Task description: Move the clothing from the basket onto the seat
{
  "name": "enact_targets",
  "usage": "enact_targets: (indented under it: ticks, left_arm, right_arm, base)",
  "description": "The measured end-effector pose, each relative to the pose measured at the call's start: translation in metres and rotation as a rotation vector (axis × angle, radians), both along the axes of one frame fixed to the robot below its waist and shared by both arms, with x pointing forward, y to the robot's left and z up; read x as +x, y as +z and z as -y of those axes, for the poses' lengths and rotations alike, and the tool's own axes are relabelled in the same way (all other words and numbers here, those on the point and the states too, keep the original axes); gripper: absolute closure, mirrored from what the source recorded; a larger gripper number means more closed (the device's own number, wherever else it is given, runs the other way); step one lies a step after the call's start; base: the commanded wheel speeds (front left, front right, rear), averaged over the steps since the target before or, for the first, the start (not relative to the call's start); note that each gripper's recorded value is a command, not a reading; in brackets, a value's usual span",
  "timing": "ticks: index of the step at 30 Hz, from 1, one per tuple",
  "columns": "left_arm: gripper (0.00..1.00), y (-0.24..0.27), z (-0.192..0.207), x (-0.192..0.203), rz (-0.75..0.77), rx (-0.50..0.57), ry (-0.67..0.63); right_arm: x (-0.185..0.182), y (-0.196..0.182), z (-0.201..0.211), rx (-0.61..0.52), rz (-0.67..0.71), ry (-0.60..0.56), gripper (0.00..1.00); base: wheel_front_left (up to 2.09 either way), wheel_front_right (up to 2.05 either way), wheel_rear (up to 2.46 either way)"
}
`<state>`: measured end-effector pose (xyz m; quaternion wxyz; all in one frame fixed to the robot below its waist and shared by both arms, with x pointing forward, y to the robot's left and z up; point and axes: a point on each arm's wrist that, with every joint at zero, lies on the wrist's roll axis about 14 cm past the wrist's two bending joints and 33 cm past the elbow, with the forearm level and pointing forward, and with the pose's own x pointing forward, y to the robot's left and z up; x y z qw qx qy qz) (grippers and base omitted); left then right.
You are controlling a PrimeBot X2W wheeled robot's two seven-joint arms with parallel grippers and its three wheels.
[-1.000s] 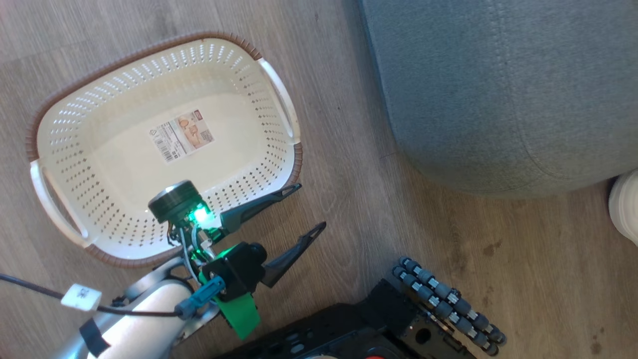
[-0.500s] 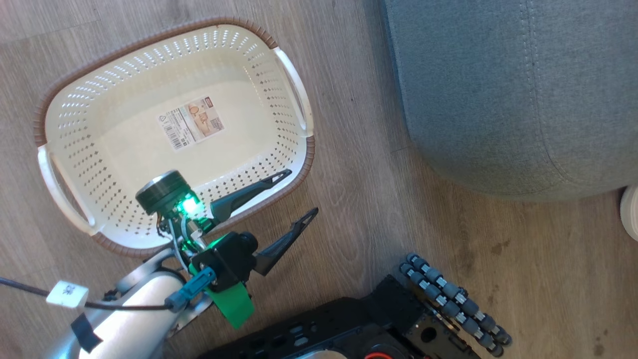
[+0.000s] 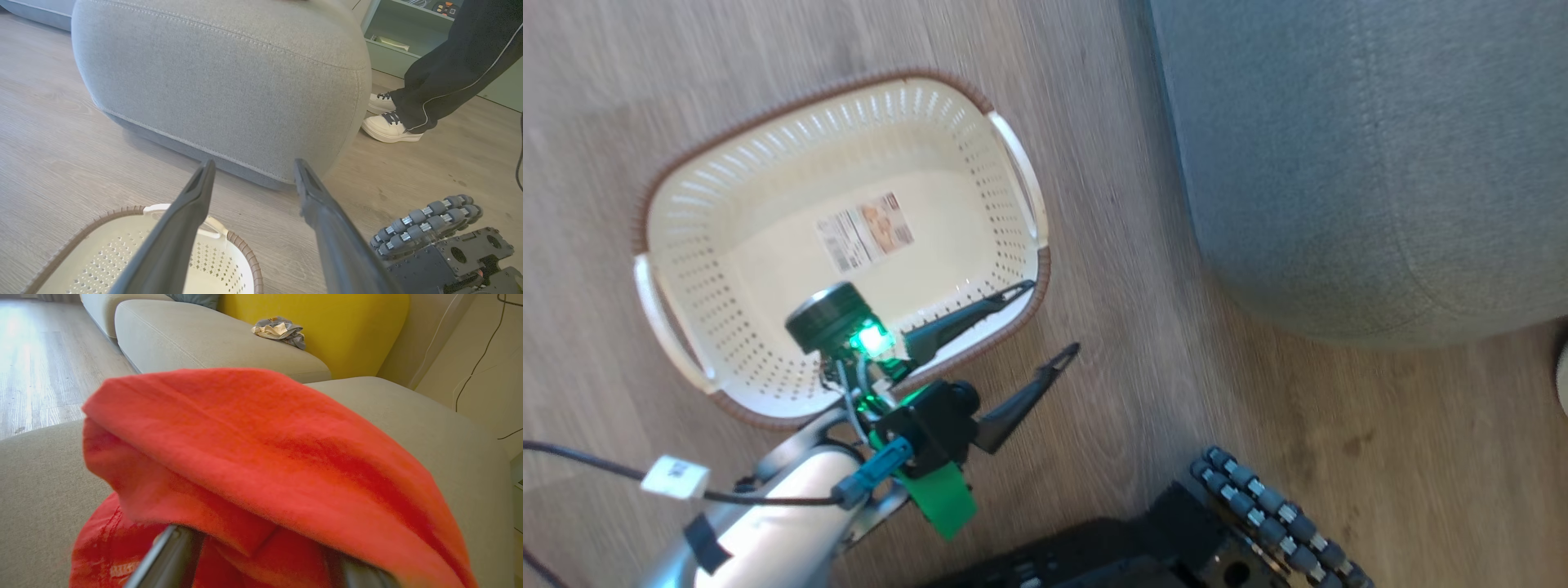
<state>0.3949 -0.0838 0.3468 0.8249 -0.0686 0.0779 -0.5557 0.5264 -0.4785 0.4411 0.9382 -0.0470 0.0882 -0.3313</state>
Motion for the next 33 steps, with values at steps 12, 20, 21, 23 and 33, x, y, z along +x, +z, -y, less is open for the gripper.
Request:
enact_targets:
  ticks: [12,20,21,23,33]
  left_arm:
    - [0.00,0.078,0.011,0.002,0.117,-0.044,0.099]
    - [0.00,0.108,0.010,-0.023,0.139,-0.048,0.130]
    - [0.00,0.114,0.009,-0.024,0.146,-0.052,0.143]
    - [0.00,0.122,0.006,-0.025,0.160,-0.051,0.167]
    - [0.00,0.153,-0.035,-0.021,0.210,-0.050,0.360]
  right_arm:
    - [-0.026,0.061,-0.015,-0.066,0.051,0.100,0.00]
    - [-0.049,0.113,-0.020,-0.109,0.158,0.142,0.00]
    - [-0.051,0.121,-0.022,-0.109,0.182,0.149,0.00]
    - [-0.055,0.134,-0.028,-0.111,0.221,0.171,0.00]
    - [-0.065,0.160,-0.094,-0.052,0.389,0.368,0.00]
  base:
    - [0.00,0.00,0.00]
    - [0.00,0.00,0.00]
    - [0.00,0.00,0.00]
    - [0.00,0.00,0.00]
    - [0.00,0.00,0.00]
